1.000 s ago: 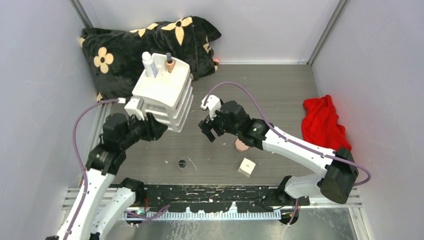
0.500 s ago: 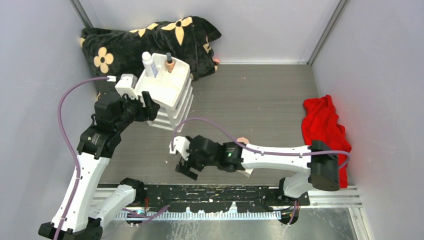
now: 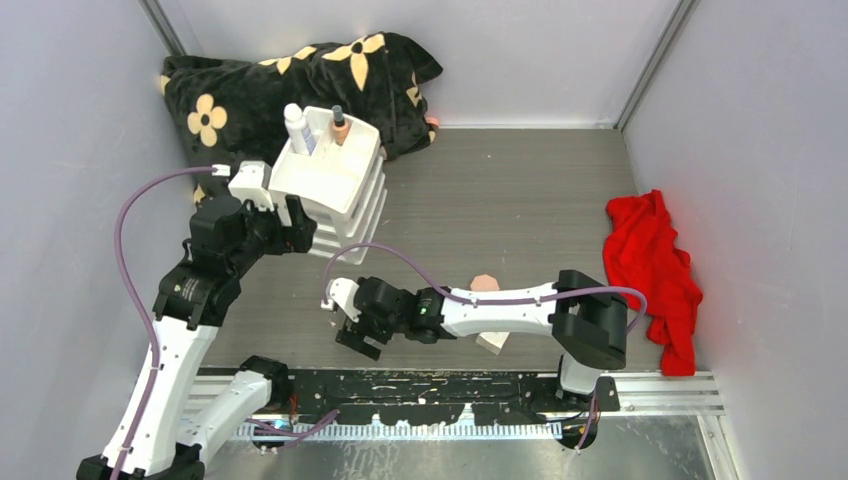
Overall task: Organize the makeup
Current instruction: Pick up the makeup from the center of the board.
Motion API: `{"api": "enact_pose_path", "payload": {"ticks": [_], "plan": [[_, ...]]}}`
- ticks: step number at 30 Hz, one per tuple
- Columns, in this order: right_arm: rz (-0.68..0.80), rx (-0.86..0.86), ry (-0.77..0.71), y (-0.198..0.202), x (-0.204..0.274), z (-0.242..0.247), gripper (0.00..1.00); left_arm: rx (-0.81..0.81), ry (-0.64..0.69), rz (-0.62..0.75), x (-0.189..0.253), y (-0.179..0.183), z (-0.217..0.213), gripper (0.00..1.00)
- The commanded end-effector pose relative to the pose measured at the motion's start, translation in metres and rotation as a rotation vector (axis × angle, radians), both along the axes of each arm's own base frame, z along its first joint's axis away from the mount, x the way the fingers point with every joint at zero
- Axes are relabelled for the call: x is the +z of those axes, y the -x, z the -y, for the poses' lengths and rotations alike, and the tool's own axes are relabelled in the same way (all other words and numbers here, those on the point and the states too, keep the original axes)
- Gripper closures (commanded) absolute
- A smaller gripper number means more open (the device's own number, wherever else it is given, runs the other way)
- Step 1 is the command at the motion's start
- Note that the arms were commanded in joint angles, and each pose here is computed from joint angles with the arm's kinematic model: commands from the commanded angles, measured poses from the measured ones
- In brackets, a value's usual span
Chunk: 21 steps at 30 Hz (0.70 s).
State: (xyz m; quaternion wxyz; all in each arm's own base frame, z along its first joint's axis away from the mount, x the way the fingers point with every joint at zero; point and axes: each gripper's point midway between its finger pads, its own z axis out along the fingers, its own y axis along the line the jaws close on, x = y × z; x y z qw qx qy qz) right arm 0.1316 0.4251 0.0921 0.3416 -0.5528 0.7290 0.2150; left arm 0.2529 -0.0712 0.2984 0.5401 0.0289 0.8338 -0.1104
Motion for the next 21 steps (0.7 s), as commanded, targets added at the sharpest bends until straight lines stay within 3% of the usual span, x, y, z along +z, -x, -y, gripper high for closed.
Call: {"api": "enact_pose_path", "payload": {"ticks": [1,5,9,15,19,21], "plan": [[0.031,-0.031,-0.145,-0.024,0.036,-0.028,0.11,-0.002,-0.021,0.029,0.002,-0.003,-0.002,0.13],[0.012,-0.044,-0.126,-0.034,0.025,-0.026,0.17,-0.006,-0.028,0.032,0.002,-0.004,-0.002,0.13],[-0.039,-0.020,-0.107,-0.031,0.015,-0.023,0.40,-0.008,-0.031,0.034,0.000,-0.004,-0.002,0.09],[-0.097,-0.013,-0.098,-0.022,0.004,-0.020,0.50,-0.009,-0.032,0.022,-0.007,-0.005,-0.001,0.09],[-0.111,-0.016,-0.091,-0.019,-0.001,-0.016,0.63,-0.005,-0.034,0.020,-0.011,-0.004,-0.002,0.09],[-0.103,-0.023,-0.083,-0.021,-0.002,-0.014,0.75,-0.002,-0.036,0.024,-0.011,-0.003,-0.003,0.09]]}}
